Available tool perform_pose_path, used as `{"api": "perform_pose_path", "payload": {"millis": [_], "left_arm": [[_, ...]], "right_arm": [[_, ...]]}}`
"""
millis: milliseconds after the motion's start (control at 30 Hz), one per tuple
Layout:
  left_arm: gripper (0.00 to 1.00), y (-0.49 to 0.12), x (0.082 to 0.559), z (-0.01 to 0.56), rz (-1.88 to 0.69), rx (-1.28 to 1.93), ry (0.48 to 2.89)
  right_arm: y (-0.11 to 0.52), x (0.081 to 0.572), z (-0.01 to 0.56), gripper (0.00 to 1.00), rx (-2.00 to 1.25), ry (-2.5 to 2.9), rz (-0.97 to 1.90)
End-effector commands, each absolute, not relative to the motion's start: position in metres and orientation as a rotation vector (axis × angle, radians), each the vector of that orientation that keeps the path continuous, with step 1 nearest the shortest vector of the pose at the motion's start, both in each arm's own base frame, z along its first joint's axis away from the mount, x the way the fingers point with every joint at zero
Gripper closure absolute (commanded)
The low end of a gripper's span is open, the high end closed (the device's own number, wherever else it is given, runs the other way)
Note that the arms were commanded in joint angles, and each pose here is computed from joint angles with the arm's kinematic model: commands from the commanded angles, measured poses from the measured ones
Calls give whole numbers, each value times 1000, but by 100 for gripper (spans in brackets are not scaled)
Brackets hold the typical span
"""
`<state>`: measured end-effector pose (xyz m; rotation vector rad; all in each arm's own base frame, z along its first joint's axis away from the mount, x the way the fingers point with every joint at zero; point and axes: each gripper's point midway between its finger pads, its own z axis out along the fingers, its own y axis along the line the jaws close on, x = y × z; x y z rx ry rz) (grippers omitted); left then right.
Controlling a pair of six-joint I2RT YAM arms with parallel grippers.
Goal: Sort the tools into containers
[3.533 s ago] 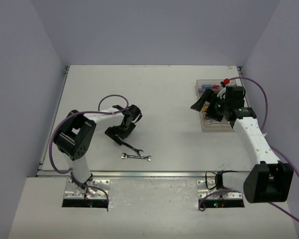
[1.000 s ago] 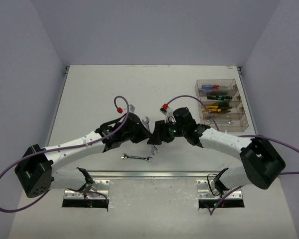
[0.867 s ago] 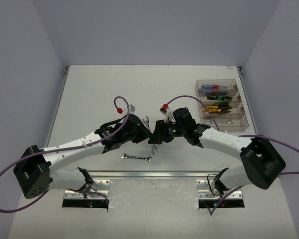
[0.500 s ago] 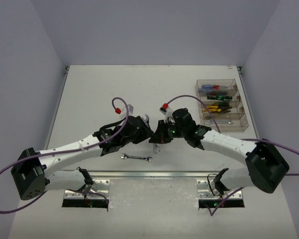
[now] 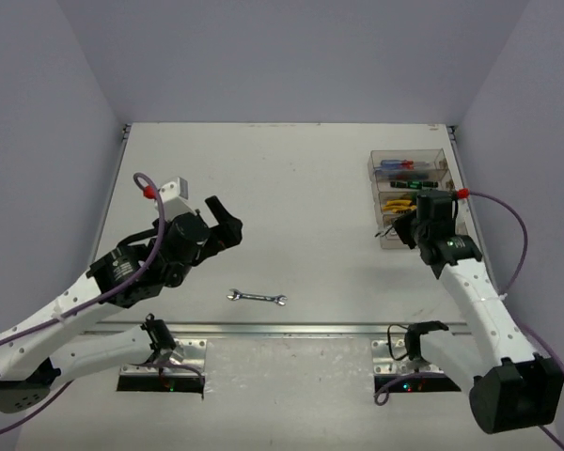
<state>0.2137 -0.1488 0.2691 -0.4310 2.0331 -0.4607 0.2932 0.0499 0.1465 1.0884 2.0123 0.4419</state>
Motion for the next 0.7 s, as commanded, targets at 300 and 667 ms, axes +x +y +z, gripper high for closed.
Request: {"api": "perform_pose_path", "payload": {"millis": [300,667], "left_arm": [[0,-95,196,238,-262,-366,2014],[0,-100,194,235,-304,-349,2017]], "right_arm": [[-55,337,155,100,1842,1836,76],[-60,328,88,100,1994,1944,-148]]}}
